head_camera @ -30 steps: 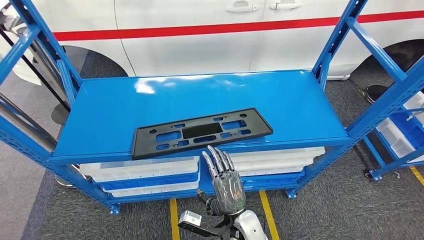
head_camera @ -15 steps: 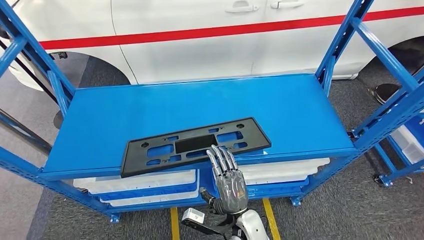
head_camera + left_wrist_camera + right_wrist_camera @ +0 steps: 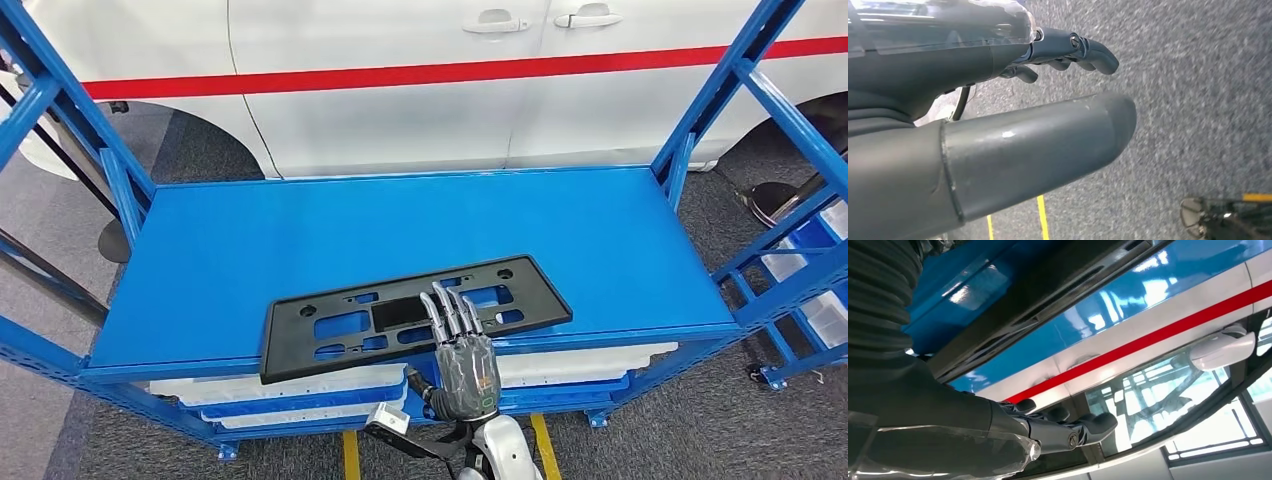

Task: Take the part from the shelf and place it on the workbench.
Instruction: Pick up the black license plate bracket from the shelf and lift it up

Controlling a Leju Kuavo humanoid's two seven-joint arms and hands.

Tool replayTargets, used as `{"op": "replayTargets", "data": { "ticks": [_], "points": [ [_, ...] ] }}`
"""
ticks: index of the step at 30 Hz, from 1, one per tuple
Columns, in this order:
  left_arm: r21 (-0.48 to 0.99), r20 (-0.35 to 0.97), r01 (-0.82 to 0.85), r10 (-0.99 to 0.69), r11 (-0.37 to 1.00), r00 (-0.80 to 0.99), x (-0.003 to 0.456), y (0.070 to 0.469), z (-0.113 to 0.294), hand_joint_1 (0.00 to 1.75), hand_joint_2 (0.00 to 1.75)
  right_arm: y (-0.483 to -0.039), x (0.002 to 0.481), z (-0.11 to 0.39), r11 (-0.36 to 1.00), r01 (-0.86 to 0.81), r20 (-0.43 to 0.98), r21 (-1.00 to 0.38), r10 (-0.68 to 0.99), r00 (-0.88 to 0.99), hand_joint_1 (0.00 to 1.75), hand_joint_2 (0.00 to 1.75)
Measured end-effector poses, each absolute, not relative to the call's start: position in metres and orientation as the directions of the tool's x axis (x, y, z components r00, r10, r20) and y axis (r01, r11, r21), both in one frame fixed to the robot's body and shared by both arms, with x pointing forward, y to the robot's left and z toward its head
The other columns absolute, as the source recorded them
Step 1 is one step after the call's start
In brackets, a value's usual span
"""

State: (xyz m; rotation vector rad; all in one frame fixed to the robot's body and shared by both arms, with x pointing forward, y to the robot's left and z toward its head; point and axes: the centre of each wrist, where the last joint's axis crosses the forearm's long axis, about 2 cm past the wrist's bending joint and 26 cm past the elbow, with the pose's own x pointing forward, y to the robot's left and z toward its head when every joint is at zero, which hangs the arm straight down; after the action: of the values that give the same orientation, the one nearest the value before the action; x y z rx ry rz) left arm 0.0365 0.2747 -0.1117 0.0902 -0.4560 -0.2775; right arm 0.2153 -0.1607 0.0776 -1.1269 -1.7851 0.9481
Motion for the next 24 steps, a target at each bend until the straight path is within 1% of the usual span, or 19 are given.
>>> {"op": "replayTargets", "data": {
  "ticks": [4,18,24],
  "points": [
    [0.151,0.421,0.249,-0.290,0.957,0.859,0.037,0.276,-0.112,0.00,0.00,-0.159,0.216,0.079,0.319,0.332,0.243,-0.888,0.937,-0.252,0.00,1.75],
    [0.154,0.394,0.266,-0.306,0.952,0.867,0.037,0.279,-0.112,0.00,0.00,-0.142,0.225,0.089,0.320,0.348,0.231,-0.881,0.934,-0.274,0.00,1.75],
    [0.162,0.401,0.300,-0.340,0.940,0.851,0.039,0.283,-0.112,0.00,0.00,-0.128,0.233,0.094,0.302,0.362,0.271,-0.882,0.953,-0.133,0.00,1.75]
  ]
}}
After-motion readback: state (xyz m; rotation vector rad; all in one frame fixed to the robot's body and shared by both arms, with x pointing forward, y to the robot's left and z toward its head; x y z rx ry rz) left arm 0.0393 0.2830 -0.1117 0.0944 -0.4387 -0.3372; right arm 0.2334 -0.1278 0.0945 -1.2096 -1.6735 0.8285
